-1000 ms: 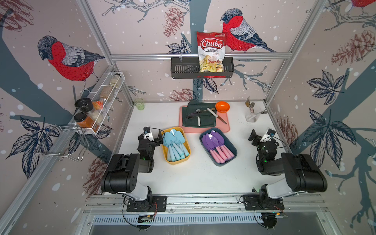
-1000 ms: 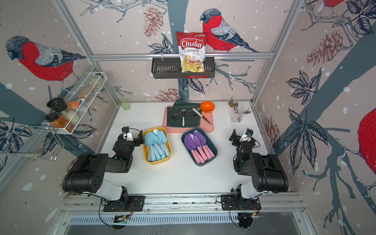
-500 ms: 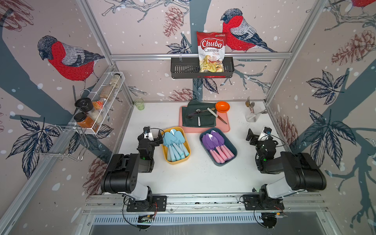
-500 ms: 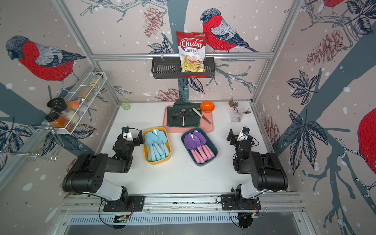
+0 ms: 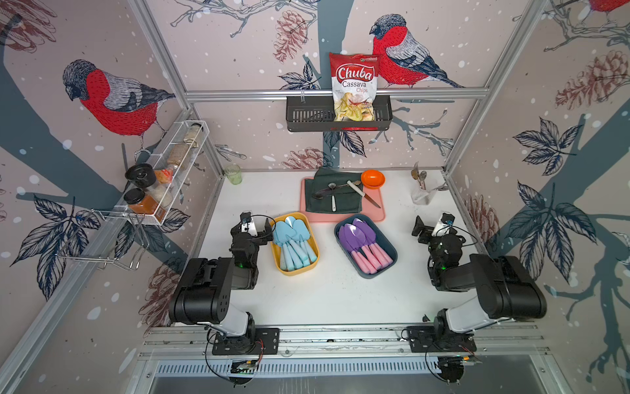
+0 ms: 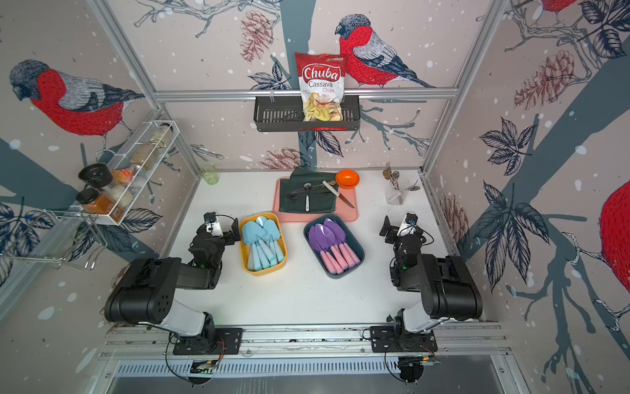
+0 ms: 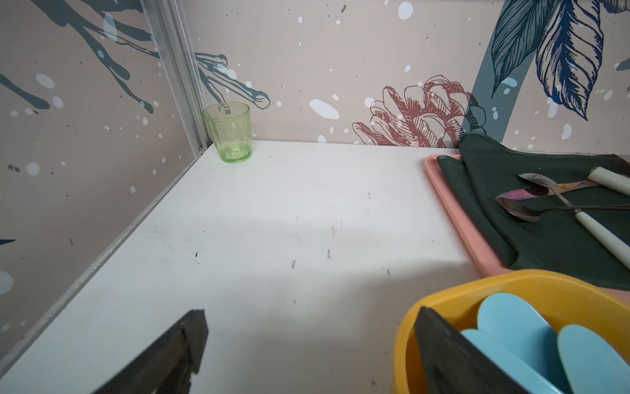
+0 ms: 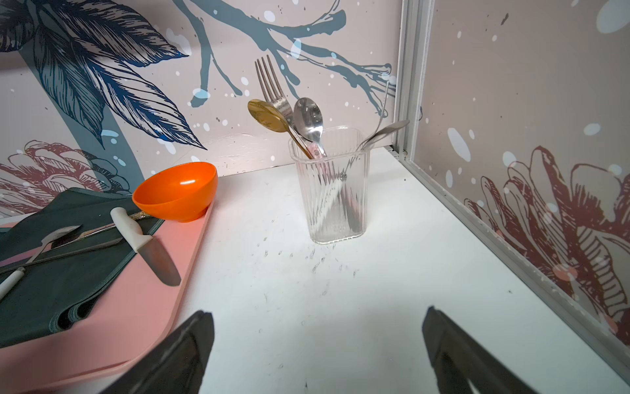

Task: Sort the small shovels by color and place them into the storage box
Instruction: Reset both arms

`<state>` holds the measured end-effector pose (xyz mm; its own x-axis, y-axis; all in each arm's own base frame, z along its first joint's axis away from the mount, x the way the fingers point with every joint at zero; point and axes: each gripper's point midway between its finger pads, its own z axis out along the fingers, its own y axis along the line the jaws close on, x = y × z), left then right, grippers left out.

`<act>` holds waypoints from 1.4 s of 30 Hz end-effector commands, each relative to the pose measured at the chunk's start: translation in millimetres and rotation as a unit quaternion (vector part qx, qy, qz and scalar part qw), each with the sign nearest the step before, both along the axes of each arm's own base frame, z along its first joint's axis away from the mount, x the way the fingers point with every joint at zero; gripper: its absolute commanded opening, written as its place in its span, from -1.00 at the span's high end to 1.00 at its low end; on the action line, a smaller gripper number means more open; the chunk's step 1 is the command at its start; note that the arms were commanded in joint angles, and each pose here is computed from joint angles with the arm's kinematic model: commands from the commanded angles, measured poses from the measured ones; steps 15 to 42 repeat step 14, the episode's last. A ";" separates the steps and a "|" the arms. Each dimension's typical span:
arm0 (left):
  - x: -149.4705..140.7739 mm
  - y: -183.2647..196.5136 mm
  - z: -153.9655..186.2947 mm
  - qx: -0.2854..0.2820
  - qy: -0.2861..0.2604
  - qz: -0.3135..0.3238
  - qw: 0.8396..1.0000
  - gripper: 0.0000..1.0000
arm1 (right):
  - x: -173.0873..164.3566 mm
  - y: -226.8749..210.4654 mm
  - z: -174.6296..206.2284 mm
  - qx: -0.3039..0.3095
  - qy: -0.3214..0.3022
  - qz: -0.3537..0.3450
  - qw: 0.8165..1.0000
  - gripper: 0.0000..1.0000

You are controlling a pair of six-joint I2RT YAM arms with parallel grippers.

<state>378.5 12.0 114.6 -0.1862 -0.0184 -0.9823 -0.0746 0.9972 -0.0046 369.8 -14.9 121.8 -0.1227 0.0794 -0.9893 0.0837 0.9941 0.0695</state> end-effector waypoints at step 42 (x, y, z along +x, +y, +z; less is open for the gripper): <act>2.7 -1.9 8.9 0.010 -0.016 0.001 1.000 -0.98 | 0.4 0.7 8.7 -0.006 -0.018 -0.003 1.000 -1.00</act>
